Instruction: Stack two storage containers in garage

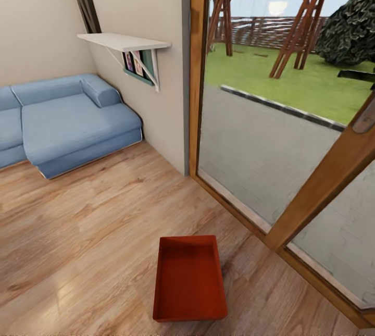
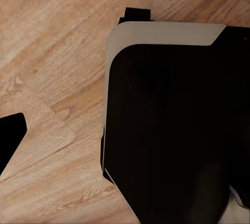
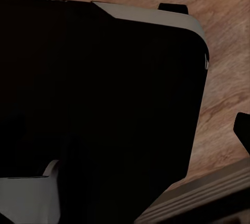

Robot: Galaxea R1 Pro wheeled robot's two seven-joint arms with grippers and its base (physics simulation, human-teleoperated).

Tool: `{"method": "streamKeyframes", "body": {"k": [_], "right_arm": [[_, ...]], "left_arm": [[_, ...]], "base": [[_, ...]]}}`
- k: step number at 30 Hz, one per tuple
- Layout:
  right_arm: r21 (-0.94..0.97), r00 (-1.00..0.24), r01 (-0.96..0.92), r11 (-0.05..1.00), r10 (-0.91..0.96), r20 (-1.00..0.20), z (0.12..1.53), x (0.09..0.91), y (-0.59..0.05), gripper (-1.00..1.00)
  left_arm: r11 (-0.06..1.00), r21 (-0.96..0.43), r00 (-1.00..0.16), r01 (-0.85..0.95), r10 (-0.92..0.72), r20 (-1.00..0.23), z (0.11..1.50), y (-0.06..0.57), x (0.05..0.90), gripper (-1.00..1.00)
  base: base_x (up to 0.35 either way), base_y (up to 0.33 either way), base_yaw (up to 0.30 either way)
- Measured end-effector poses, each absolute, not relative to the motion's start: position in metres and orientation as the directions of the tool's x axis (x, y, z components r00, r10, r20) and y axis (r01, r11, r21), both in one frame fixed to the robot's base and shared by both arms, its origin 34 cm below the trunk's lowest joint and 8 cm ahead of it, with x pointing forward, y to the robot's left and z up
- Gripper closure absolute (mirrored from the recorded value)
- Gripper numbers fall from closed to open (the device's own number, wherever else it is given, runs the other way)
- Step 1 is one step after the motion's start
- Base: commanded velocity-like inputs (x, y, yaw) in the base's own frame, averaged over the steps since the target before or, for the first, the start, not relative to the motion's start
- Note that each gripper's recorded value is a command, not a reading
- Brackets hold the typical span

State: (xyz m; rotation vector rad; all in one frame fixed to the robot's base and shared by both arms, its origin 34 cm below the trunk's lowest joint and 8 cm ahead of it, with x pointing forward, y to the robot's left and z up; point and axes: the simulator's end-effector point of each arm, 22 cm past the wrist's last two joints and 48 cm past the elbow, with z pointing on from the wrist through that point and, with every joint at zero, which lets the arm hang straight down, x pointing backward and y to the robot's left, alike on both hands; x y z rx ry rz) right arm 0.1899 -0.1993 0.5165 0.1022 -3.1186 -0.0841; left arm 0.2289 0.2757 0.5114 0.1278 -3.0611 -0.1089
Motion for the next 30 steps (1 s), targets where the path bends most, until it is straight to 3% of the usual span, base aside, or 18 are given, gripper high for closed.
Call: {"method": "streamKeyframes", "body": {"k": [30], "right_arm": [[0.056,-0.996,-0.062,0.996,-0.066,0.066,0.514,0.171,-0.2,-1.0]], "left_arm": [[0.994,0.078,-0.989,-0.077,-0.086,0.12,0.507,0.276,0.209,-1.0]], "base": [[0.0,0.0,0.0]]}}
